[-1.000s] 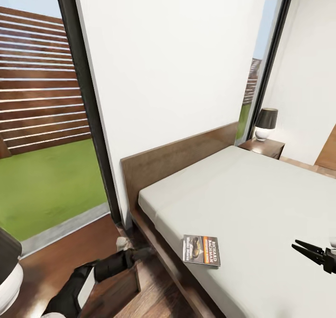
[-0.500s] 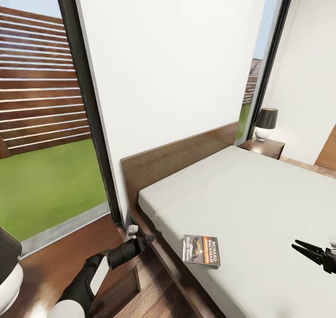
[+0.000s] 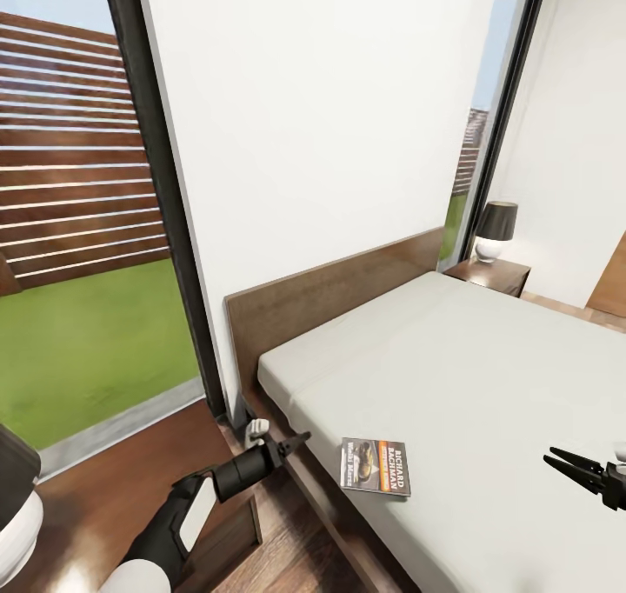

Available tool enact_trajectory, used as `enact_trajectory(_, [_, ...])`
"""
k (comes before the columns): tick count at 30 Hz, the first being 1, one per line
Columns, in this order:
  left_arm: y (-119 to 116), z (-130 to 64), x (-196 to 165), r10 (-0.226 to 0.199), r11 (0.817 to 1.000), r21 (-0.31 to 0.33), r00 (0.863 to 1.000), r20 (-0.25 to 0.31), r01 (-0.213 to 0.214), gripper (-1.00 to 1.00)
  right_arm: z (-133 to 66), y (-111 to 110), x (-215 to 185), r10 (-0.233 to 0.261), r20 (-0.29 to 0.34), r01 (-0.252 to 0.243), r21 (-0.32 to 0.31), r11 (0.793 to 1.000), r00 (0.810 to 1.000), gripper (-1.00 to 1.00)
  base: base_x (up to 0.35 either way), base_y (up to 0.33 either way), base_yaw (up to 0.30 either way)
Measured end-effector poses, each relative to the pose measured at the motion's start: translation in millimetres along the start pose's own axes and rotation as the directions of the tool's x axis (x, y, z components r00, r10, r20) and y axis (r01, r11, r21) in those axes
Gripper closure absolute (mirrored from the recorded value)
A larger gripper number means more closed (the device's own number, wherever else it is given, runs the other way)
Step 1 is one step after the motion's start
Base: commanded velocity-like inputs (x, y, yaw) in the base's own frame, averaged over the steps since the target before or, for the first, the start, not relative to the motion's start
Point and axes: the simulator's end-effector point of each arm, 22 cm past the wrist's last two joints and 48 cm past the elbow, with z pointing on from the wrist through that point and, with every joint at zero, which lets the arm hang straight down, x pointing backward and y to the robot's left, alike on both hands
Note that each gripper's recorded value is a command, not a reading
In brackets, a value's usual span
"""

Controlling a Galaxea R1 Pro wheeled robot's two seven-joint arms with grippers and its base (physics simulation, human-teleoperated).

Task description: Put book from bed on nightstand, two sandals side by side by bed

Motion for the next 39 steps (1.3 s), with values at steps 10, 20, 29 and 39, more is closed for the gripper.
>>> enact_trajectory(10, [9, -1.9, 16, -0.042, 0.999, -0.009, 0.999, -0.023, 0.042, -1.00, 0.5, 0, 1, 0.002, 0.000, -0.002, 0.001, 1.000, 1.000, -1.00, 0.000, 0.000, 0.000])
enact_trajectory(20, [16, -0.5, 25, -0.043, 0.999, -0.006, 0.999, -0.027, 0.043, -1.00, 2.0, -5, 10, 0.001, 0.002, -0.001, 0.000, 1.000, 1.000, -1.00, 0.000, 0.000, 0.000])
enact_trajectory(29, [30, 0.4, 36, -0.046, 0.999, -0.005, 0.999, -0.029, 0.046, -1.00, 4.0, -13, 25, 0.001, 0.002, -0.001, 0.000, 1.000, 1.000, -1.00, 0.000, 0.000, 0.000])
enact_trajectory(39, [45, 0.9, 48, -0.045, 0.999, -0.005, 0.999, -0.029, 0.045, -1.00, 6.0, -22, 42, 0.001, 0.002, -0.001, 0.000, 1.000, 1.000, -1.00, 0.000, 0.000, 0.000])
